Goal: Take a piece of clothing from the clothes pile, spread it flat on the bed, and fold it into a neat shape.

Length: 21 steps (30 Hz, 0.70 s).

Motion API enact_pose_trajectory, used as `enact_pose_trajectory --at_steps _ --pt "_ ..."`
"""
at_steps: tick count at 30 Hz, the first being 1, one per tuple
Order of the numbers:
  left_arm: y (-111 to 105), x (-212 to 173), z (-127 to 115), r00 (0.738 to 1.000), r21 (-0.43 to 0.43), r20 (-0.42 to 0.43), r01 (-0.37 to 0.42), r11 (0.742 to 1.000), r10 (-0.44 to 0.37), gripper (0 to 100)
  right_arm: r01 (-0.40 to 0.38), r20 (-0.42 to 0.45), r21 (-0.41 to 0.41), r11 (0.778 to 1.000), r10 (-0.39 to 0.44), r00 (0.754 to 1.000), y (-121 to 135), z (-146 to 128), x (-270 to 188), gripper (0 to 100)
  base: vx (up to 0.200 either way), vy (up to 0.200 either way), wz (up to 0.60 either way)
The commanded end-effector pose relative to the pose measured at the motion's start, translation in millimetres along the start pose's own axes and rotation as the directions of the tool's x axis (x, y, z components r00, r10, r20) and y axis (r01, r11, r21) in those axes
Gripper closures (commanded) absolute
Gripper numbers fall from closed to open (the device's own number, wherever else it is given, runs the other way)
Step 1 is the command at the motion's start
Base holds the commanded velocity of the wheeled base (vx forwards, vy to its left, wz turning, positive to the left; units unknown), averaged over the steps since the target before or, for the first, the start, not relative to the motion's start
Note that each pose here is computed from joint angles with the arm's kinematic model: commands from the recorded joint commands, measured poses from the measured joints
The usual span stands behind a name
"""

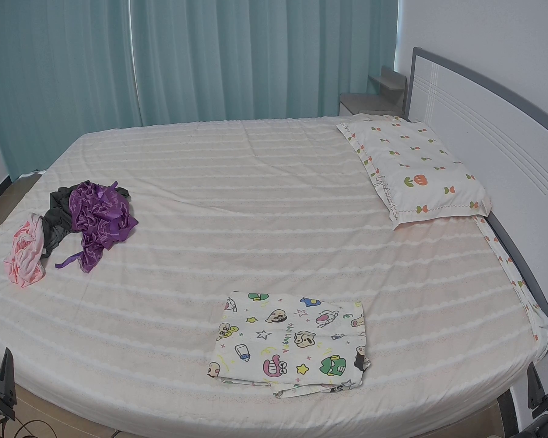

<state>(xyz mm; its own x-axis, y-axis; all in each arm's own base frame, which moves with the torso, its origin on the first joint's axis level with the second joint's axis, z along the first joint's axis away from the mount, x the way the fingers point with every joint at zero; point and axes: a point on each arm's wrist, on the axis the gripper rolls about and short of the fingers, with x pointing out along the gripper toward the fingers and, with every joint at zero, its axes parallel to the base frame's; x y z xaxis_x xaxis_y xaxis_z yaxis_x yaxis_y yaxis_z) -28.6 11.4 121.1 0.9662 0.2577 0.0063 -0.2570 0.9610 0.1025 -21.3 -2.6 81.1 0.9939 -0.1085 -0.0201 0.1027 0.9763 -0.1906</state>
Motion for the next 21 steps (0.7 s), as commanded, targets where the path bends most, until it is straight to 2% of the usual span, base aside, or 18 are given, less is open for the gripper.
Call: enact_pose_trajectory --at_steps 1,3,5,7,9,10,13,21 --pt "-5.6 7.4 -19.5 1.0 -0.002 0.001 0.026 1.0 -0.026 0 -0.014 0.028 0.031 0.999 0.013 1.0 1.2 -5.0 -1.6 0 0.0 0.0 0.0" --pt "-11.2 11.7 -28.6 0.988 -0.012 0.052 0.146 0.989 -0.145 0 -0.016 0.028 0.031 0.999 0.015 1.0 1.3 -5.0 -1.6 0 0.0 0.0 0.0" --pt "-13.1 11.5 -32.0 0.975 -0.025 0.025 0.22 0.975 -0.219 0 -0.017 0.03 0.031 0.999 0.016 0.999 1.3 -4.9 -1.6 0 0.0 0.0 0.0" --pt "-14.1 11.2 -37.0 0.969 -0.033 -0.021 0.245 0.969 -0.246 0 -0.017 0.031 0.031 0.999 0.016 0.999 1.2 -4.7 -1.6 0 0.0 0.0 0.0" --pt "-14.9 11.0 -38.1 0.957 -0.057 -0.029 0.286 0.956 -0.288 0 -0.018 0.033 0.03 0.999 0.017 0.999 1.2 -4.6 -1.6 0 0.0 0.0 0.0" --pt "-15.7 10.5 -38.7 0.943 -0.096 -0.027 0.328 0.94 -0.332 0 -0.018 0.033 0.031 0.999 0.017 0.999 1.2 -4.6 -1.6 0 0.0 0.0 0.0" --pt "-17.6 9.5 -43.1 0.904 -0.107 -0.062 0.415 0.903 -0.423 0 -0.017 0.047 0.031 0.999 0.016 0.999 1.0 -3.2 -1.6 0 0.0 0.0 0.0" --pt "-17.5 9.6 -43.0 0.901 -0.098 -0.06 0.423 0.901 -0.43 0 -0.01 0.038 0.053 0.999 0.008 0.999 1.0 -4.0 -1.6 0 0.0 0.0 0.0"
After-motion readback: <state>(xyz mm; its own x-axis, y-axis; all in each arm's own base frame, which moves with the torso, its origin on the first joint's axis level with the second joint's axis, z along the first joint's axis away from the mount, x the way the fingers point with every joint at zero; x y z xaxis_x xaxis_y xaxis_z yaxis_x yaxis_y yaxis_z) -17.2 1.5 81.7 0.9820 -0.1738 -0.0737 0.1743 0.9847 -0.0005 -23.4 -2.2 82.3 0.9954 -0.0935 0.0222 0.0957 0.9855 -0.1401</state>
